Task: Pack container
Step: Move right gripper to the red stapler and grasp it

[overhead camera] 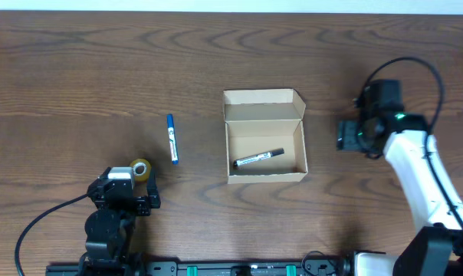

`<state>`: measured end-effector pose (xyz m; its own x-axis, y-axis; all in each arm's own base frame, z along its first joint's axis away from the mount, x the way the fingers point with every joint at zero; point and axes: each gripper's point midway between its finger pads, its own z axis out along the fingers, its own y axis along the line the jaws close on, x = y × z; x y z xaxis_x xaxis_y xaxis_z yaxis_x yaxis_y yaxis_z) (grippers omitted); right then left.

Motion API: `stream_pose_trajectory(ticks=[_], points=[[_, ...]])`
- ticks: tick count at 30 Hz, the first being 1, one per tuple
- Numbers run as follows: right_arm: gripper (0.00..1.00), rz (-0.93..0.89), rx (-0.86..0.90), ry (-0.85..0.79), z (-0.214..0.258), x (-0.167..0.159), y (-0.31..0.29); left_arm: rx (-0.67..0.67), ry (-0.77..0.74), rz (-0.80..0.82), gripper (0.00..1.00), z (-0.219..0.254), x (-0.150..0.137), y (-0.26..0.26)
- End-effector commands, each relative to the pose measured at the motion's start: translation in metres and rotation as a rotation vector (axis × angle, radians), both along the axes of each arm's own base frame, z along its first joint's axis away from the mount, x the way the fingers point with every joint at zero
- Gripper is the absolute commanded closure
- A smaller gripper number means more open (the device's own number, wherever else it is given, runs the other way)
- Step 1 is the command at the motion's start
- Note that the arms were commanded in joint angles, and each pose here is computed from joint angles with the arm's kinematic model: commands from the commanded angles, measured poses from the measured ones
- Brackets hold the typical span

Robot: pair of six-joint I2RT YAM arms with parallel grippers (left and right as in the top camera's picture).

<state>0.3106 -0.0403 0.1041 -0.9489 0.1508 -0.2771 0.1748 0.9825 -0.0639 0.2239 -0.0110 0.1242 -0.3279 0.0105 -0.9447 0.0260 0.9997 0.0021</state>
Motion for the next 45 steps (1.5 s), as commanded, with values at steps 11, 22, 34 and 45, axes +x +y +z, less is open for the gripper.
stream_pose_trajectory(ticks=[11, 22, 34, 45], points=[[0.23, 0.194, -0.044, 0.147, 0.046, 0.060, -0.057, -0.007, 0.015, 0.010, 0.05, -0.008, 0.000, 0.001], [0.35, 0.402, 0.007, 0.337, -0.024, 0.065, -0.057, -0.006, 0.014, 0.010, 0.05, -0.008, 0.000, 0.001], [0.08, 0.429, 0.110, 0.385, -0.059, 0.058, -0.059, -0.006, 0.014, 0.011, 0.05, -0.008, 0.000, 0.001], [0.10, 0.409, 0.149, 0.387, -0.074, 0.051, -0.061, -0.002, 0.013, 0.024, 0.05, -0.008, 0.000, 0.004]])
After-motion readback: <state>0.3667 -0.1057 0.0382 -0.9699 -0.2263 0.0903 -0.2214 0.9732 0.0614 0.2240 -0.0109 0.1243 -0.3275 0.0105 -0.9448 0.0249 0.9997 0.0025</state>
